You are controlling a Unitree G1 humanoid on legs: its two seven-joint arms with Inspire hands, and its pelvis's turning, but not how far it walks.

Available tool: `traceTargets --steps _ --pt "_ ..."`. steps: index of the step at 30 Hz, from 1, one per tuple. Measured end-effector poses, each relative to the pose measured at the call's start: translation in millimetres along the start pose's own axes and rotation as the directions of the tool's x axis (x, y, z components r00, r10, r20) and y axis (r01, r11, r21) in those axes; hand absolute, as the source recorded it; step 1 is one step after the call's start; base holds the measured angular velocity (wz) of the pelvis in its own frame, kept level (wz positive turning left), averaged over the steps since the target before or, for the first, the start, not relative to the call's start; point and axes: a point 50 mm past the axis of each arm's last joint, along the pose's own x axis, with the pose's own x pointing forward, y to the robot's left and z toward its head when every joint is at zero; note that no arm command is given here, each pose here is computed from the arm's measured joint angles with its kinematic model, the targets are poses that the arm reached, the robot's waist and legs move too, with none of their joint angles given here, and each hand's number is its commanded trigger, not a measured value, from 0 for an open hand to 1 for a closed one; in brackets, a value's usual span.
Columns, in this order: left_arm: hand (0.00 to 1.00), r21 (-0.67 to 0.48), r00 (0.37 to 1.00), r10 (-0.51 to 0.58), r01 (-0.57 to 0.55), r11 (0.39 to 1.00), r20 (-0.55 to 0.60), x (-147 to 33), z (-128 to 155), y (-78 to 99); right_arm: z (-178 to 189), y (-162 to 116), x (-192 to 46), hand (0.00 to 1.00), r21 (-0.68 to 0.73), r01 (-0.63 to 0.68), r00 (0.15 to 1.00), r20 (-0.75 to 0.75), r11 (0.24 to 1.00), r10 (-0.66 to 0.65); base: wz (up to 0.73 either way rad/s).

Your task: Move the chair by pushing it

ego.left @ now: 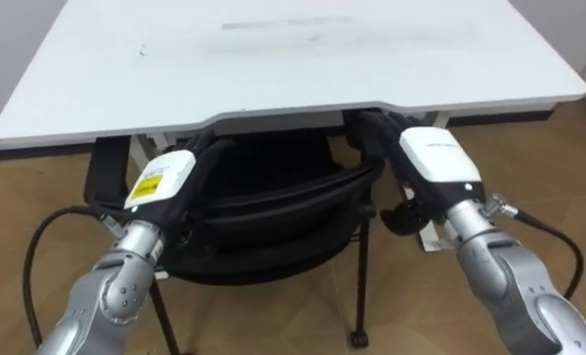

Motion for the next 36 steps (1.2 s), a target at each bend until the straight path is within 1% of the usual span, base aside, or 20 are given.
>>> traceTargets --steps 4,7,9,10,12,13,14,15,16,17,18,19,20,21,24,26,28,31,34,36 --pt "0.00 -0.003 0.999 0.046 -0.046 0.999 0.011 -0.3 -6.0 14.2 -18.7 -29.1 1.1 0.00 0.066 0.144 0.988 -0.060 0.987 -0.140 -0.07" --pt "0.00 0.076 0.995 0.087 -0.090 0.993 0.051 -4.0 -12.5 39.0 -40.4 -84.9 -3.6 0.00 0.034 0.375 0.924 -0.094 0.927 -0.370 -0.07" --pt "0.00 0.164 0.991 0.113 -0.125 0.979 0.079 -8.8 -19.5 62.9 -52.3 -143.3 -19.7 0.00 -0.006 0.601 0.796 -0.089 0.800 -0.599 -0.14" --pt "0.00 0.175 0.989 0.127 -0.138 0.975 0.077 -10.2 -22.3 68.7 -54.0 -157.1 -25.7 0.00 -0.004 0.659 0.749 -0.085 0.752 -0.657 -0.19" --pt "0.00 0.203 0.968 0.239 -0.249 0.947 0.071 -19.6 -33.2 102.5 -63.0 -207.9 -60.1 0.00 -0.025 0.859 0.508 -0.069 0.511 -0.858 -0.08" --pt "0.00 0.203 0.951 0.298 -0.308 0.930 0.078 -24.7 -34.4 117.3 -66.9 -220.1 -71.2 0.00 -0.043 0.894 0.442 -0.068 0.446 -0.894 0.05" --pt "0.00 0.178 0.863 0.496 -0.505 0.844 0.094 -40.4 -38.4 153.0 -72.9 -241.5 -90.9 0.00 -0.063 0.943 0.323 -0.069 0.327 -0.944 0.05" --pt "0.00 0.129 0.694 0.712 -0.720 0.682 0.103 -65.7 -42.4 194.8 -76.8 -257.8 -108.0 0.00 -0.050 0.973 0.220 -0.075 0.224 -0.973 0.03" --pt "0.00 0.094 0.590 0.800 -0.808 0.582 0.108 -80.0 -43.6 214.3 -78.5 -264.4 -115.7 0.00 -0.038 0.983 0.174 -0.082 0.178 -0.981 -0.07" --pt "0.00 0.025 0.379 0.919 -0.925 0.379 0.106 -108.4 -45.3 246.2 -81.7 -272.9 -128.6 0.00 -0.006 0.995 0.096 -0.104 0.097 -0.990 -0.12" --pt "0.00 -0.024 0.198 0.977 -0.979 0.201 0.080 -135.6 -49.7 266.5 -88.0 -274.7 -142.9 0.00 0.016 0.999 0.033 -0.144 0.031 -0.989 -0.13" --pt "0.00 -0.040 0.127 0.990 -0.991 0.130 0.061 -148.1 -53.1 272.0 -91.4 -274.7 -150.2 0.00 0.020 1.000 0.009 -0.163 0.006 -0.987 -0.13" --pt "0.00 -0.075 0.014 1.000 -0.997 0.014 0.004 -169.3 -61.2 276.6 -98.6 -275.1 -164.6 0.00 0.032 0.998 -0.038 -0.210 -0.046 -0.977 -0.13" --pt "0.00 -0.086 -0.062 0.996 -0.994 -0.068 -0.070 -185.4 -72.6 275.2 -107.2 -274.5 -178.8 0.00 0.053 0.992 -0.100 -0.273 -0.119 -0.957 -0.09" --pt "0.00 -0.064 -0.193 0.943 -0.974 -0.217 -0.272 -210.7 -102.4 258.3 -128.2 -268.9 -213.9 0.00 0.038 0.951 -0.263 -0.424 -0.307 -0.866 -0.14" --pt "0.00 -0.035 -0.265 0.885 -0.953 -0.300 -0.383 -224.0 -119.6 247.3 -136.7 -265.2 -225.2 0.00 0.017 0.922 -0.331 -0.480 -0.386 -0.813 -0.19" --pt "0.00 0.010 -0.310 0.825 -0.938 -0.347 -0.473 -231.7 -135.5 236.4 -146.1 -259.2 -235.4 0.00 -0.020 0.903 -0.375 -0.521 -0.429 -0.767 -0.04" --pt "0.00 0.099 -0.345 0.749 -0.930 -0.354 -0.566 -245.8 -152.8 212.2 -163.6 -235.7 -250.0 0.00 -0.097 0.902 -0.390 -0.606 -0.422 -0.693 0.08" --pt "0.00 0.191 -0.385 0.629 -0.915 -0.355 -0.675 -259.6 -170.7 170.0 -186.8 -185.9 -273.6 0.00 -0.214 0.888 -0.420 -0.735 -0.406 -0.532 0.00" --pt "0.00 0.313 -0.417 0.499 -0.907 -0.282 -0.760 -272.3 -188.1 123.1 -201.6 -123.0 -300.8 0.00 -0.340 0.874 -0.453 -0.830 -0.348 -0.325 0.02"
